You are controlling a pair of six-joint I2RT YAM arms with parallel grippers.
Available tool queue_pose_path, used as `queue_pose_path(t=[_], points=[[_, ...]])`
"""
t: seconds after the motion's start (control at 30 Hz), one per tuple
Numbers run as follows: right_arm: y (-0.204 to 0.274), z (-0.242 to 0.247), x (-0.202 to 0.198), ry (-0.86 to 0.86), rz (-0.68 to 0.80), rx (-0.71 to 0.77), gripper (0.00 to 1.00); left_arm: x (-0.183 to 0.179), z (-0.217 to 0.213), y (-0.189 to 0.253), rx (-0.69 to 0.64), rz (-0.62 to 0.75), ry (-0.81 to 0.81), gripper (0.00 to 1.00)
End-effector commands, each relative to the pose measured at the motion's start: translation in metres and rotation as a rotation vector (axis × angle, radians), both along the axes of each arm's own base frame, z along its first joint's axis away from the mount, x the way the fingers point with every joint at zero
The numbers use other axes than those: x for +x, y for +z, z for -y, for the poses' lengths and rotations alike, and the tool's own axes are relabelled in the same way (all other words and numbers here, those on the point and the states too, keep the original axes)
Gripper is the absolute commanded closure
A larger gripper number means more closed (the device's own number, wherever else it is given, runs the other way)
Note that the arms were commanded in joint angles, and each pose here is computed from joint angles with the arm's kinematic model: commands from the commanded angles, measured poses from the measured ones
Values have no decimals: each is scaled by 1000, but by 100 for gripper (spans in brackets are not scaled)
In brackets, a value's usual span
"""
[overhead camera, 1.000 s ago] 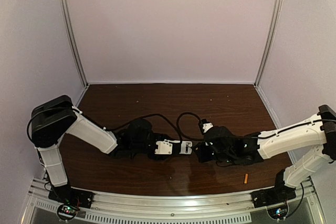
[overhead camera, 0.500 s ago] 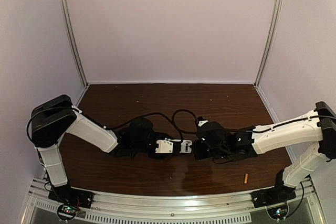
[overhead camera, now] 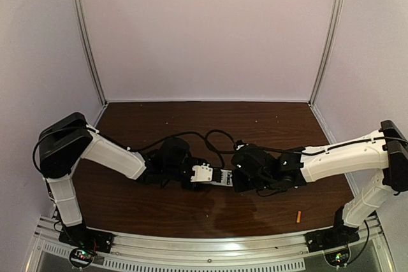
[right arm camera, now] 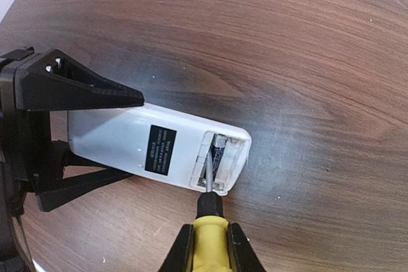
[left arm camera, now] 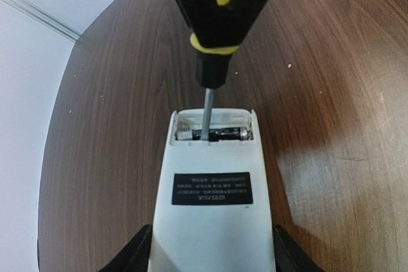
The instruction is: Unload the batteries from the remote control
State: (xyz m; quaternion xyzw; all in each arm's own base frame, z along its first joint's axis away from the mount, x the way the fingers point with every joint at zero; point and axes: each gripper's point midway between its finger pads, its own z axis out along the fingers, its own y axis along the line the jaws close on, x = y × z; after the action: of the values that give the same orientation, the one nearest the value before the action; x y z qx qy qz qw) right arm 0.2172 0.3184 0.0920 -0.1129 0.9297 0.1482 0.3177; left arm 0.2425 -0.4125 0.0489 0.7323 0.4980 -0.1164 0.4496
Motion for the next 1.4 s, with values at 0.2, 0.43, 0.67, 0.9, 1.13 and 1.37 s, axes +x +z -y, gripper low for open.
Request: queue_pose_path(t=[0.2,0.43,0.67,0.9,1.13,1.37], points=[[-1,7,-8,22,-38,-105,100,-27,6,-26,63,-178,-95,100],[-1,7,-8,36,-37,-129,100,-23,5,-25,58,-212,-94,100],[-2,8,-8,68,-39,-198,100,-22,5,-29,75,-249,-91,100],[-2,6,-10,113,-40,-251,100,-20,3,-33,85,-261,-83,100],[-1,2,-12,138,-37,-274,100,-20,4,-34,89,-267,-81,100],[13,0,-13,139,-14,-215,100,-16,2,-35,95,-258,-67,100]])
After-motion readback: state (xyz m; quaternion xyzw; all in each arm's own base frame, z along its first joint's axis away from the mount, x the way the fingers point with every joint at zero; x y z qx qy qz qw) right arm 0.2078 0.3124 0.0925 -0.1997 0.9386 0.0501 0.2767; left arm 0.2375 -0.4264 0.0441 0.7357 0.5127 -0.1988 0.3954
